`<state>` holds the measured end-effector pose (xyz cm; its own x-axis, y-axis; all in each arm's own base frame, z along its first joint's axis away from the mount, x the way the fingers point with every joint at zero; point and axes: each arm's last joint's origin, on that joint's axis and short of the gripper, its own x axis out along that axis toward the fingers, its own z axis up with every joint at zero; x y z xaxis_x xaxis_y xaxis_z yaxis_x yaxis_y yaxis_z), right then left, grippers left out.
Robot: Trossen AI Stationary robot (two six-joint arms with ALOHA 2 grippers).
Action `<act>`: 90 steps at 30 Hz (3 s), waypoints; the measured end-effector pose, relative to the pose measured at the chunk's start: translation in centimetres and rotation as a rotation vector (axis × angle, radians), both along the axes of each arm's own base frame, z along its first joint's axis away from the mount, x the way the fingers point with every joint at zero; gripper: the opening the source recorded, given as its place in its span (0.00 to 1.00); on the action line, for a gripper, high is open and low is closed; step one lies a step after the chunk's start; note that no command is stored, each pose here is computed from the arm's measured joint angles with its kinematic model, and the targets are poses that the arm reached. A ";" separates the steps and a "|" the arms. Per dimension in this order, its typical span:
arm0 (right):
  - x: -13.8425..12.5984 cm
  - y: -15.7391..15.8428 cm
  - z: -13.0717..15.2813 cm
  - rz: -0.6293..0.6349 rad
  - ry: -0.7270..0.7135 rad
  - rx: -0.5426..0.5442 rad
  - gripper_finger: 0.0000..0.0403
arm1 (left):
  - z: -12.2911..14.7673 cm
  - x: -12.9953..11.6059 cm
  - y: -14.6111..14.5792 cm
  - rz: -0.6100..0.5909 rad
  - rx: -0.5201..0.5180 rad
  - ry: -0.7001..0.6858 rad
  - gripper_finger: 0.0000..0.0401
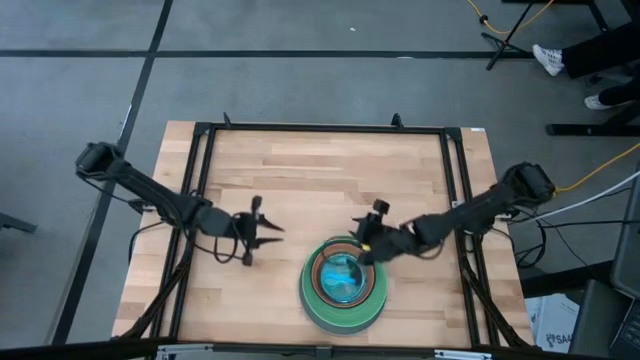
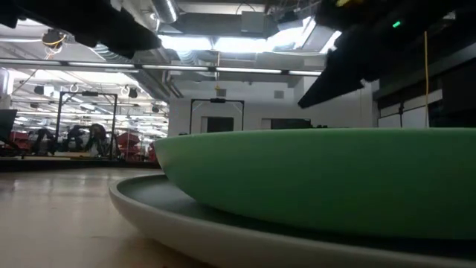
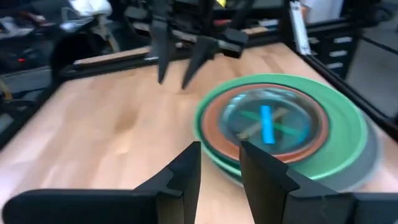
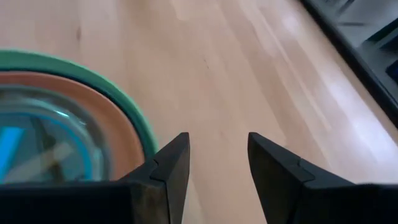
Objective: Stack plastic plates
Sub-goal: Return to Home Position
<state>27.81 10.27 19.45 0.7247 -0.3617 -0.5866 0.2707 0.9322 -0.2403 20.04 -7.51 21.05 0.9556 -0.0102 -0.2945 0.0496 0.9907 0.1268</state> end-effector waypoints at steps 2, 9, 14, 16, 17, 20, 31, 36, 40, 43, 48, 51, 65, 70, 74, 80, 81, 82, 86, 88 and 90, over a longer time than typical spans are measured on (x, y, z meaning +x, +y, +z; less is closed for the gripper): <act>0.6 -1.4 -0.1 0.019 0.035 -0.004 0.38 | 0.2 -0.4 0.9 0.021 0.010 -0.020 0.26; 1.1 -6.4 -0.3 0.050 0.144 -0.063 0.38 | 1.1 -1.2 4.2 0.075 0.066 -0.085 0.26; 0.0 -9.5 0.4 0.060 0.081 0.011 0.38 | 0.9 -1.6 6.0 -0.001 0.018 -0.084 0.26; -0.6 -10.2 0.6 0.085 0.030 0.031 0.38 | 0.3 -1.9 6.7 0.004 0.005 -0.074 0.26; -1.0 -10.5 0.7 0.092 0.001 0.040 0.38 | 0.0 -2.0 7.0 0.013 -0.009 -0.078 0.26; -2.4 -11.4 0.6 0.101 -0.091 0.064 0.38 | -1.1 -2.7 7.7 0.037 -0.051 -0.085 0.26; -9.7 -11.9 -0.3 0.104 -0.454 0.166 0.30 | -3.5 -6.5 8.4 0.118 -0.129 -0.211 0.26; -12.2 -11.7 -0.7 0.105 -0.547 0.180 0.15 | -4.2 -7.7 8.6 0.134 -0.145 -0.274 0.26; -13.9 -11.5 -1.1 0.137 -0.629 0.187 0.03 | -4.6 -8.2 8.6 0.146 -0.161 -0.269 0.26; -14.9 -11.3 -1.9 0.176 -0.663 0.197 0.01 | -4.5 -8.5 8.6 0.144 -0.163 -0.282 0.26; -16.2 -11.1 -2.5 0.225 -0.719 0.205 0.03 | -3.9 -9.0 8.5 0.125 -0.173 -0.336 0.26; -16.7 -11.2 -2.7 0.181 -0.704 0.201 0.01 | -4.0 -9.3 8.5 0.129 -0.193 -0.330 0.26; -18.0 -11.2 -2.7 0.150 -0.720 0.162 0.01 | -4.4 -10.2 8.6 0.208 -0.235 -0.319 0.26; -18.0 -11.2 -2.7 0.153 -0.717 0.154 0.01 | -4.5 -10.1 8.6 0.198 -0.234 -0.304 0.26; -18.0 -11.2 -2.7 0.153 -0.717 0.153 0.01 | -4.6 -10.1 8.6 0.199 -0.234 -0.302 0.26; -18.0 -11.2 -2.7 0.153 -0.716 0.154 0.01 | -4.6 -10.1 8.6 0.199 -0.232 -0.302 0.26; -18.0 -11.2 -2.7 0.153 -0.716 0.154 0.01 | -4.6 -10.1 8.6 0.199 -0.232 -0.302 0.26; -18.0 -11.2 -2.7 0.153 -0.716 0.154 0.01 | -4.6 -10.1 8.6 0.199 -0.232 -0.302 0.26; -18.0 -11.2 -2.7 0.153 -0.716 0.154 0.01 | -4.6 -10.1 8.6 0.199 -0.232 -0.302 0.26; -18.0 -11.2 -2.7 0.153 -0.716 0.154 0.01 | -4.6 -10.1 8.6 0.199 -0.232 -0.302 0.26; -18.0 -11.2 -2.7 0.153 -0.716 0.154 0.01 | -4.6 -10.1 8.6 0.199 -0.232 -0.302 0.26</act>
<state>9.84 -0.98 16.73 0.9840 -0.1780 0.0116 0.1764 0.9809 0.0819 9.90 1.07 16.50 0.9886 0.1501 -0.0125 -0.1505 0.9812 -0.1207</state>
